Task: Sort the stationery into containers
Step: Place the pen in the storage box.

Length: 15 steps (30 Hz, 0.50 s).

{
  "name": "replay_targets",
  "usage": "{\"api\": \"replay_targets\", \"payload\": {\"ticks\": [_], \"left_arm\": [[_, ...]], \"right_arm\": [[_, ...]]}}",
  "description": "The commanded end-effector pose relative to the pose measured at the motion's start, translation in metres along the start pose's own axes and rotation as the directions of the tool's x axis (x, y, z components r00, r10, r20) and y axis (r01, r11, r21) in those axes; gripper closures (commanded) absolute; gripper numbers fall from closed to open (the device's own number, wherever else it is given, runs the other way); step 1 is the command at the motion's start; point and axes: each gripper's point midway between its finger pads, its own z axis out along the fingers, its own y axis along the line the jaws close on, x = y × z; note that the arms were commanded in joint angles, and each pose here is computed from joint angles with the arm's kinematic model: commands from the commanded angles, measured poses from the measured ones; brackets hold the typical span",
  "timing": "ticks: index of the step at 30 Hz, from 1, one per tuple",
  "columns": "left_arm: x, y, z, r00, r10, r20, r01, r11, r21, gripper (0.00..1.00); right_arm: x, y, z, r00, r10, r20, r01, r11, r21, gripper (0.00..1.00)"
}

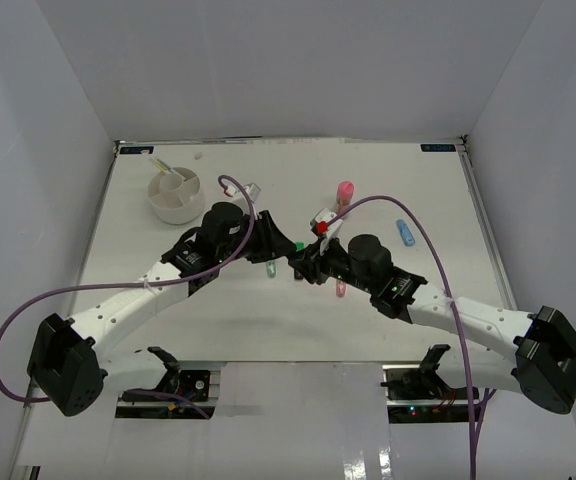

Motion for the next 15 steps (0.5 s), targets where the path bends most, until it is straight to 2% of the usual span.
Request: {"api": "replay_targets", "payload": {"ticks": [1, 4, 9, 11, 12, 14, 15], "left_arm": [[-0.017, -0.017, -0.002, 0.998, 0.018, 0.062, -0.019, 0.999, 0.025, 0.54], [-0.017, -0.018, -0.002, 0.998, 0.021, 0.066, -0.023, 0.999, 0.027, 0.7], [-0.019, -0.017, -0.003, 0.997, 0.027, 0.077, -0.029, 0.999, 0.026, 0.83], [-0.02, -0.015, -0.004, 0.996, 0.031, 0.089, -0.033, 0.999, 0.013, 0.88], [-0.021, -0.014, -0.004, 0.995, 0.036, 0.096, -0.037, 0.999, 0.009, 0.9], [-0.025, -0.011, -0.006, 0.992, 0.062, 0.114, -0.062, 0.998, -0.01, 0.93], [-0.031, -0.006, -0.007, 0.988, 0.075, 0.136, -0.069, 0.997, -0.046, 0.94]], "right_arm": [[-0.023, 0.004, 0.004, 0.997, -0.008, 0.083, 0.009, 1.0, -0.017, 0.74], [-0.021, 0.003, 0.004, 0.997, -0.006, 0.083, 0.007, 1.0, -0.013, 0.72], [-0.017, 0.002, 0.005, 0.997, -0.003, 0.077, 0.003, 1.0, -0.008, 0.66], [-0.015, 0.001, 0.005, 0.997, -0.004, 0.072, 0.004, 1.0, -0.004, 0.58], [-0.014, 0.0, 0.005, 0.998, -0.003, 0.069, 0.003, 1.0, 0.001, 0.49], [-0.012, -0.003, 0.004, 0.998, -0.006, 0.066, 0.005, 1.0, 0.02, 0.41], [-0.009, -0.004, 0.002, 0.998, -0.013, 0.057, 0.011, 1.0, 0.022, 0.32]]}}
